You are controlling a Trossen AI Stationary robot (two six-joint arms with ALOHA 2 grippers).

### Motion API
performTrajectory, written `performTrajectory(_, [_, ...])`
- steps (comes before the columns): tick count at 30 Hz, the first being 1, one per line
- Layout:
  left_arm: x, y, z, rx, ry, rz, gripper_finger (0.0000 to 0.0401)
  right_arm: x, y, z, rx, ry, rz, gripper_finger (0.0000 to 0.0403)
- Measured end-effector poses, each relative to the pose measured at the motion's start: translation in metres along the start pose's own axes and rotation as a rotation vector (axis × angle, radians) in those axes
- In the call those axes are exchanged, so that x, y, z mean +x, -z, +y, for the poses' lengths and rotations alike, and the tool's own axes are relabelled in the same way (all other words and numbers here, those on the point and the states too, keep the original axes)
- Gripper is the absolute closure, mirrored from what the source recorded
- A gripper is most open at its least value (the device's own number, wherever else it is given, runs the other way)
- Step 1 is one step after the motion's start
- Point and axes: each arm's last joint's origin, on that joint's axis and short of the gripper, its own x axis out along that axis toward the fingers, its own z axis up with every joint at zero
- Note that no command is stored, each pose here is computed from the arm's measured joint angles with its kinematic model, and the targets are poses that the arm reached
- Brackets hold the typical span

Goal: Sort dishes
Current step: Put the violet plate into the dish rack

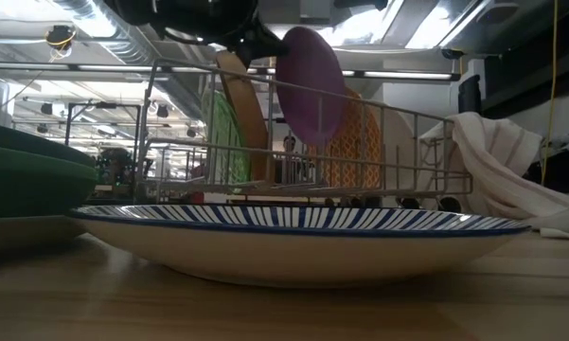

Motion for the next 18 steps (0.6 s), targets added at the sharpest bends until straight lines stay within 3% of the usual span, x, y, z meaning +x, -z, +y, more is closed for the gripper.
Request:
performTrajectory(10, [-0.001, 0.009, -0.013, 0.047, 0.171, 0.006, 0.0389, 0.000, 0.000, 0.000, -0.001, -0.001, 0.001, 0.0212])
performTrajectory(18, [-0.001, 0.005, -0.009, 0.071, 0.119, -0.022, 0.0395, 0.000, 0.000, 0.000, -0.001, -0.002, 0.001, 0.0212])
